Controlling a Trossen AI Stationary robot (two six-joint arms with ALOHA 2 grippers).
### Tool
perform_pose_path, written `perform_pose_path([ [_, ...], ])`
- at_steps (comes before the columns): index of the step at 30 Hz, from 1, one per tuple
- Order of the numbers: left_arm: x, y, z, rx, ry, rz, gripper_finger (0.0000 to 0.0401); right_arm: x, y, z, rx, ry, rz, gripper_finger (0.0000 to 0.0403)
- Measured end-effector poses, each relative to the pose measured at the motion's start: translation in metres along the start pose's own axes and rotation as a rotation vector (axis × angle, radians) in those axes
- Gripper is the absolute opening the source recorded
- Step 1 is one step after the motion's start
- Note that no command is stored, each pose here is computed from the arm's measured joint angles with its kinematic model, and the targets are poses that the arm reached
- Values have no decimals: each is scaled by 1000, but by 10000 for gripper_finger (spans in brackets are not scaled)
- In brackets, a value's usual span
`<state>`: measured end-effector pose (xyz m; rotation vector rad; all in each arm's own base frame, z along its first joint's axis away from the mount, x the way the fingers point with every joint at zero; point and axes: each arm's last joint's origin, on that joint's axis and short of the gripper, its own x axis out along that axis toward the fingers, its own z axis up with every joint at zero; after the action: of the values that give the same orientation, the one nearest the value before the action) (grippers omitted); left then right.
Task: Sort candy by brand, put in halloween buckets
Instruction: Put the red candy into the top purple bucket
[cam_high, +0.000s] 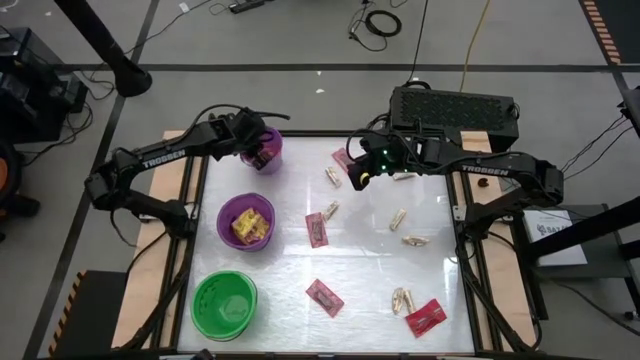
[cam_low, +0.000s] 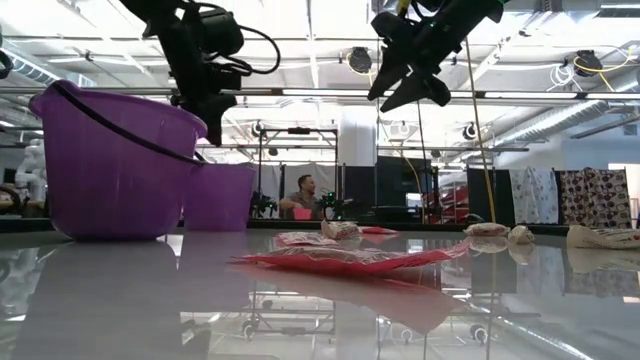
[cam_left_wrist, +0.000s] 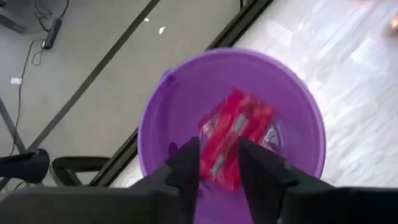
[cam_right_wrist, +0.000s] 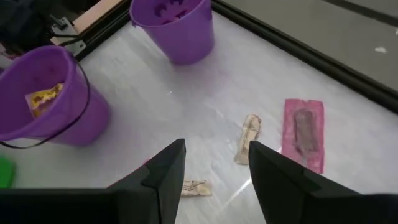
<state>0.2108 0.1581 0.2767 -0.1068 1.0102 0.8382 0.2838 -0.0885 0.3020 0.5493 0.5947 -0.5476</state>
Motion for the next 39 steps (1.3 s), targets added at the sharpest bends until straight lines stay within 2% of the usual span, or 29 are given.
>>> perform_pose_path([
  [4, -1, 0, 7, -20, -66, 1, 150, 0, 1, -1, 44, 2, 4, 169],
  [7, -2, -4, 12, -15, -124, -51, 163, -1, 6, -3, 42, 7, 15, 169],
  [14, -17, -33, 32, 74, -373, -426, 166, -3, 19, -11, 9, 23, 47, 169],
  [17, -23, -49, 42, 106, -490, -523, 166, -4, 24, -14, -4, 29, 61, 169],
  [21, -25, -69, 48, 174, -578, -627, 166, -5, 30, -18, -9, 37, 77, 169],
  [25, -21, -92, 47, 248, -566, -708, 166, -6, 34, -21, 15, 46, 89, 169],
  [32, -4, -125, 39, 314, -486, -764, 166, -7, 40, -25, 4, 55, 98, 169],
  [39, 5, -137, 36, 328, -447, -782, 166, -7, 39, -25, -15, 53, 94, 169],
])
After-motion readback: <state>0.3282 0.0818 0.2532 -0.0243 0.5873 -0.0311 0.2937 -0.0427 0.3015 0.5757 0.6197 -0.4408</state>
